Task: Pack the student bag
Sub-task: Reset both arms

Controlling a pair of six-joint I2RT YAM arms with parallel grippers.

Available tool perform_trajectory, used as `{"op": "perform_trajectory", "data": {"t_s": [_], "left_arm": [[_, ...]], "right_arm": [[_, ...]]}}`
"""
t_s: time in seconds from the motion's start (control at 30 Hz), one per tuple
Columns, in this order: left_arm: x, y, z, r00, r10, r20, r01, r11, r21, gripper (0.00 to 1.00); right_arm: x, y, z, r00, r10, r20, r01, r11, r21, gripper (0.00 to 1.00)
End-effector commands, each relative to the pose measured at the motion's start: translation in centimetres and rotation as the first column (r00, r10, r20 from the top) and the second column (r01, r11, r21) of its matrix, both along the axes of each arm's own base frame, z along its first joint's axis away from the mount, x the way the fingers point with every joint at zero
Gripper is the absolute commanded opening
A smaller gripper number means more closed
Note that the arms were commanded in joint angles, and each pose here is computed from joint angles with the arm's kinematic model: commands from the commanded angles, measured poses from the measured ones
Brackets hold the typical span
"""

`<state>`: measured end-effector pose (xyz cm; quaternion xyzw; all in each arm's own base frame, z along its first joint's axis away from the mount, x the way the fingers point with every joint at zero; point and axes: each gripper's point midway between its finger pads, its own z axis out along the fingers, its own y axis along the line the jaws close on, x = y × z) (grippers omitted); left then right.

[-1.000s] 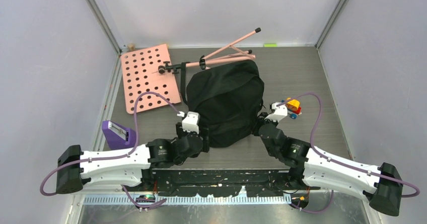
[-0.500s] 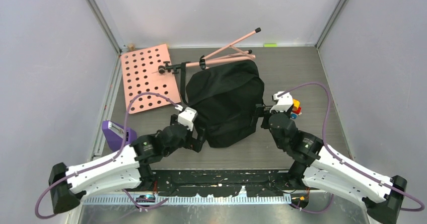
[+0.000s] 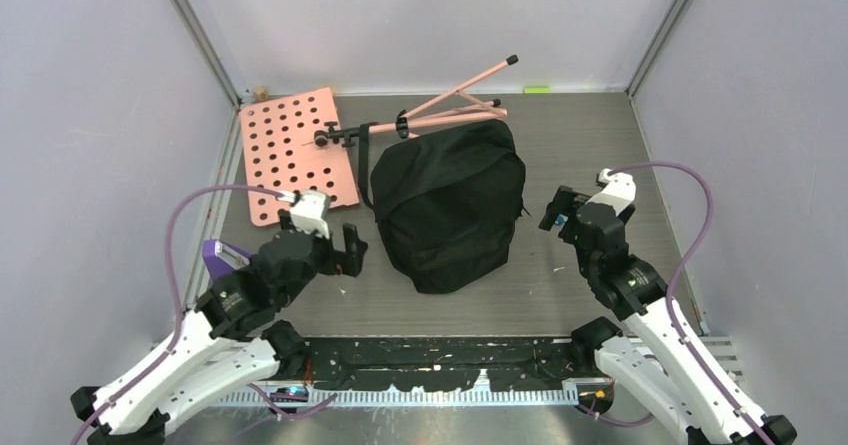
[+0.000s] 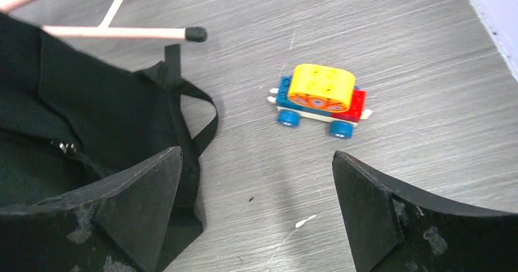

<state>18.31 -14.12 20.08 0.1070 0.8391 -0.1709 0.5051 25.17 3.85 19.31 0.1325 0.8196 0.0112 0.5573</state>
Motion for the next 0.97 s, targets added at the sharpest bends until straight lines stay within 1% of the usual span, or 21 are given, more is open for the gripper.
{"op": "perform_trajectory", "data": {"t_s": [0.0,0.1,0.17,0.23,0.3,0.33,0.4,0.53,0.67,0.77,0.93], "left_arm": [[2.2,5.0,4.7,0.975,0.203,0.095,-0.211,0.974,0.083,1.0],[4.2,5.6,5.0,0.974,0.217,0.056,-0.223,0.967,0.12,1.0],[5.7,6.4,4.8,0.969,0.249,0.0,-0.247,0.963,0.105,1.0],[7.1,8.0,4.5,0.95,0.307,-0.051,-0.304,0.95,0.064,1.0],[8.2,10.9,4.7,0.909,0.414,-0.049,-0.414,0.91,0.024,1.0],[8.4,11.6,5.1,0.895,0.444,-0.032,-0.444,0.896,0.002,1.0],[8.5,12.9,6.1,0.87,0.492,0.023,-0.491,0.87,-0.033,1.0],[7.4,13.6,7.1,0.848,0.524,0.08,-0.521,0.851,-0.062,1.0],[7.1,13.7,7.2,0.842,0.533,0.082,-0.528,0.845,-0.079,1.0],[7.0,13.9,7.2,0.834,0.547,0.079,-0.542,0.837,-0.076,1.0],[7.0,13.9,7.0,0.836,0.544,0.068,-0.541,0.839,-0.067,1.0]], "right_arm": [[0.3,-2.0,3.4,0.992,-0.097,0.08,0.092,0.994,0.062,1.0],[0.8,-2.4,3.7,0.992,-0.108,0.07,0.104,0.993,0.058,1.0],[1.0,-2.6,4.3,0.99,-0.113,0.078,0.109,0.992,0.06,1.0],[1.0,-3.0,5.2,0.988,-0.121,0.099,0.115,0.991,0.061,1.0],[0.9,-3.2,5.8,0.985,-0.125,0.119,0.119,0.991,0.058,1.0],[0.7,-3.4,6.2,0.983,-0.126,0.135,0.119,0.991,0.059,1.0],[0.4,-3.6,6.7,0.98,-0.124,0.158,0.118,0.992,0.05,1.0],[-0.1,-4.0,7.2,0.973,-0.125,0.196,0.119,0.992,0.041,1.0],[-0.1,-4.1,7.3,0.971,-0.126,0.203,0.121,0.992,0.038,1.0],[0.0,-4.1,7.2,0.972,-0.129,0.199,0.124,0.992,0.035,1.0],[-0.1,-4.3,7.1,0.971,-0.136,0.199,0.132,0.991,0.033,1.0]]}}
